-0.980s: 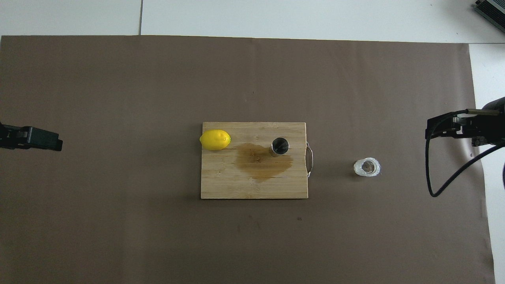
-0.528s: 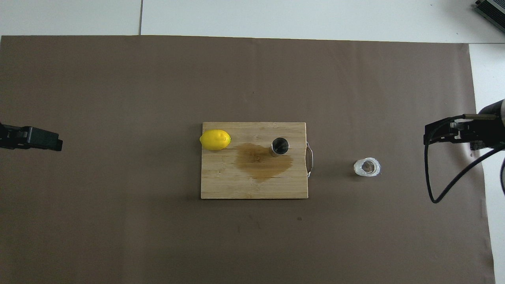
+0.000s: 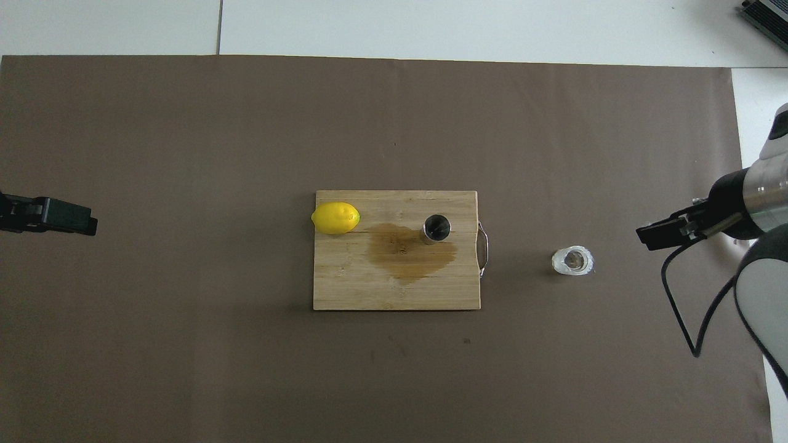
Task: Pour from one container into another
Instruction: 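Open the right gripper and reach toward the small white cup, then close the right gripper around the small white cup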
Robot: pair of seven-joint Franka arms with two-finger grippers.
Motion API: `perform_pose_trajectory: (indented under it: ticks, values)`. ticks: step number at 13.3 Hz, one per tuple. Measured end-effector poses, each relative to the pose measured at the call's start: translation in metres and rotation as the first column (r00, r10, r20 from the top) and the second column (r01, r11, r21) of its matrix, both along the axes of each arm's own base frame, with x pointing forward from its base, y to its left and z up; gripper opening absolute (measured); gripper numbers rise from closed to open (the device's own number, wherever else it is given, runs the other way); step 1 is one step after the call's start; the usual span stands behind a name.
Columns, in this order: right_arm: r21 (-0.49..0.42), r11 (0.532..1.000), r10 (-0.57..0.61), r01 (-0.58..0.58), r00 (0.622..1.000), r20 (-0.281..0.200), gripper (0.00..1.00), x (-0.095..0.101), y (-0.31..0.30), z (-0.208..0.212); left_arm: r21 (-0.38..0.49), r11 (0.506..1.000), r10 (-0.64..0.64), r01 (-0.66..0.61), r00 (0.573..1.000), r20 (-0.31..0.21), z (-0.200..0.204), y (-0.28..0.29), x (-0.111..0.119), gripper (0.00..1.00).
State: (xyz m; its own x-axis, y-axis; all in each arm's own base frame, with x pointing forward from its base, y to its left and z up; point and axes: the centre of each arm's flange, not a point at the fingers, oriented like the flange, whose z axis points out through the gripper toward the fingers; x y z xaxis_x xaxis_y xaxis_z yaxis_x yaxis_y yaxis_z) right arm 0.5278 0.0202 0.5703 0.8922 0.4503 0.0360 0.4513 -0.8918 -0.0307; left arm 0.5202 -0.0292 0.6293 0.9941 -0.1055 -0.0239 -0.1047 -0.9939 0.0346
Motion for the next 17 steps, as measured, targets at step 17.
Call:
perform_pose_trajectory:
  ticks: [17]
  values:
    - [0.263,0.587,0.643,-0.765,0.639,0.423,1.0,-0.028,-0.102,-0.238,0.0,1.0,0.0,0.0,1.0,0.0,0.0,0.0,0.0,1.0]
